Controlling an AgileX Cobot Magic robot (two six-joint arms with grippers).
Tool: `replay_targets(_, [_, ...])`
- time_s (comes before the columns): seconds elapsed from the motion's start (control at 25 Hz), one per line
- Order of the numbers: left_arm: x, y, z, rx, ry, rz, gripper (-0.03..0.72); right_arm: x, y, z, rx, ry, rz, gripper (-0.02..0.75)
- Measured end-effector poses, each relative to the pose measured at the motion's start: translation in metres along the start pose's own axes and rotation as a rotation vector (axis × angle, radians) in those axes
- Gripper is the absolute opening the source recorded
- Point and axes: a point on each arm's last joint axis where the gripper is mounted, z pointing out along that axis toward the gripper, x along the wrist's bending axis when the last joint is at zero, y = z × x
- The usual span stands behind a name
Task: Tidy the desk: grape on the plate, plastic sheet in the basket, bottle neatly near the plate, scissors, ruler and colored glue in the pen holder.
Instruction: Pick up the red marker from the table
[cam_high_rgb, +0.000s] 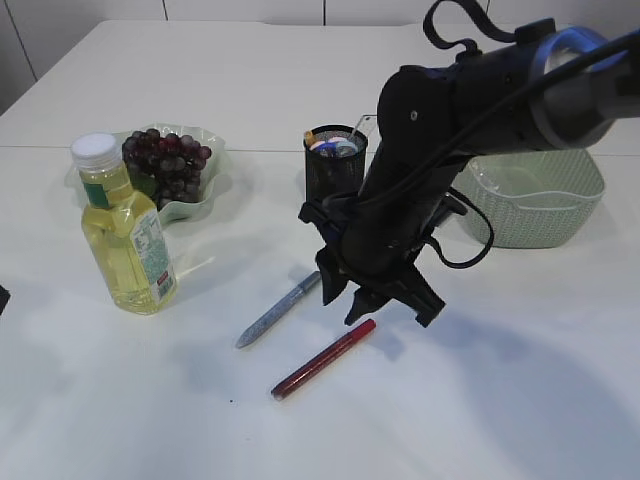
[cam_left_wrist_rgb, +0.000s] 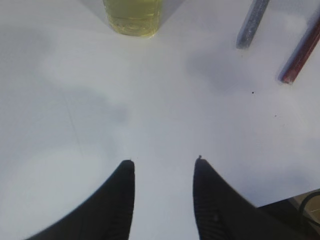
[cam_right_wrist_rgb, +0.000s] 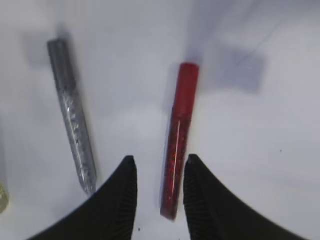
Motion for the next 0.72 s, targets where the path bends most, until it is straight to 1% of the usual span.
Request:
replay_targets(0.12, [0.000,0.001,0.000,-0.011,0.002,0.002,0.289,-0.003,0.005,0.000,-0.054,-0.031,0.081,0.267])
replay_targets(0.32, [0.000,0.001,0.000,-0.013,0.002,0.002,0.289,-0.006,0.007,0.008,-0.062,-0.063,0.122,0.268])
replay_targets(0.44, [0.000,0.001,0.000,-0.013,0.002,0.002,0.289,-0.007,0.007,0.015,-0.058,-0.078,0.127,0.310])
replay_targets(0.56, [0.000,0.001,0.000,-0.013,0.002,0.002,0.289,-0.006,0.009,0.016,-0.069,-0.069,0.121,0.358])
replay_targets(0.72, [0.000,0.001,0.000,-0.013,0.002,0.002,0.289,-0.004,0.010,0.016,-0.079,-0.046,0.144,0.372])
